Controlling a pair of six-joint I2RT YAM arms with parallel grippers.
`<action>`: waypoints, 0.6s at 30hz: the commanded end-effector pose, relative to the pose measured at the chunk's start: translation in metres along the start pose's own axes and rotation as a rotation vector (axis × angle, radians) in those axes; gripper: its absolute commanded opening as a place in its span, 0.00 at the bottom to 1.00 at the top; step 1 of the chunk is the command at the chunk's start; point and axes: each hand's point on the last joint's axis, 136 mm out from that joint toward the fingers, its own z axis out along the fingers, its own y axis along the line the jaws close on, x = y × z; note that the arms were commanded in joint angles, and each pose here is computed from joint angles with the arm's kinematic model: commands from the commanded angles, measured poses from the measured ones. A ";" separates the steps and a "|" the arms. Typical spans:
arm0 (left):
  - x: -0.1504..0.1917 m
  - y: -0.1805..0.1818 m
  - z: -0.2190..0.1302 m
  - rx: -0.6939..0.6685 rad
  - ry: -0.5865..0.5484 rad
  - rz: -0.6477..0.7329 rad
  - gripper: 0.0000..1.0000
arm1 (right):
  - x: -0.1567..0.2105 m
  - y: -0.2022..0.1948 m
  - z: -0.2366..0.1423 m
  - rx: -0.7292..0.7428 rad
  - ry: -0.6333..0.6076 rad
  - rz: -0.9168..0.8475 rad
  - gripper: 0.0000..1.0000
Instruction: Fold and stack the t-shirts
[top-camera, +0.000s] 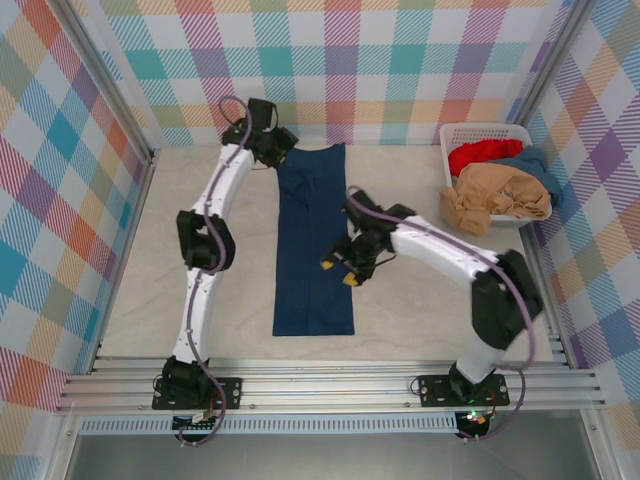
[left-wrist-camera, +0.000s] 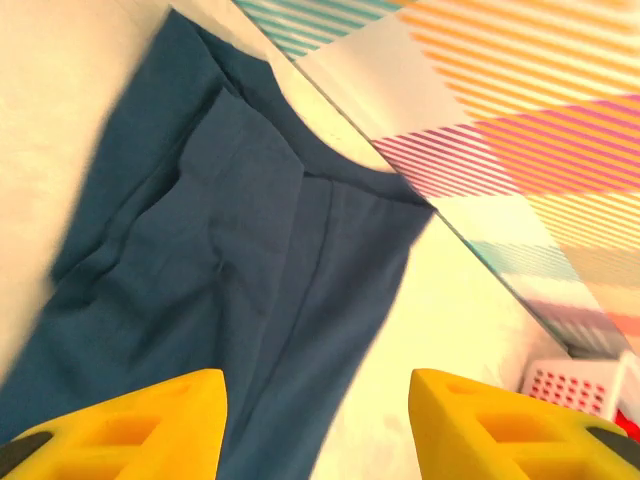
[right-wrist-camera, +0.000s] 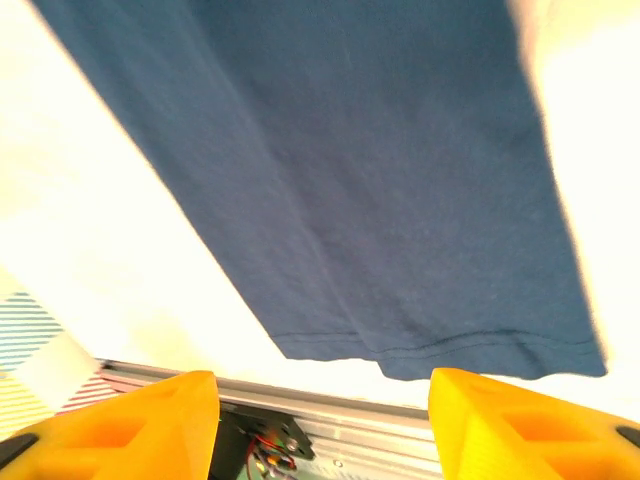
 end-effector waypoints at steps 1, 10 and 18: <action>0.016 0.027 -0.083 -0.067 0.018 0.013 0.48 | -0.010 -0.043 -0.019 0.070 -0.054 -0.102 0.53; 0.223 0.184 -0.156 -0.136 0.386 -0.030 0.42 | 0.033 -0.085 0.004 0.055 0.138 -0.189 0.45; 0.308 0.250 -0.173 -0.106 0.495 0.011 0.46 | 0.063 -0.101 0.053 0.077 0.250 -0.139 0.44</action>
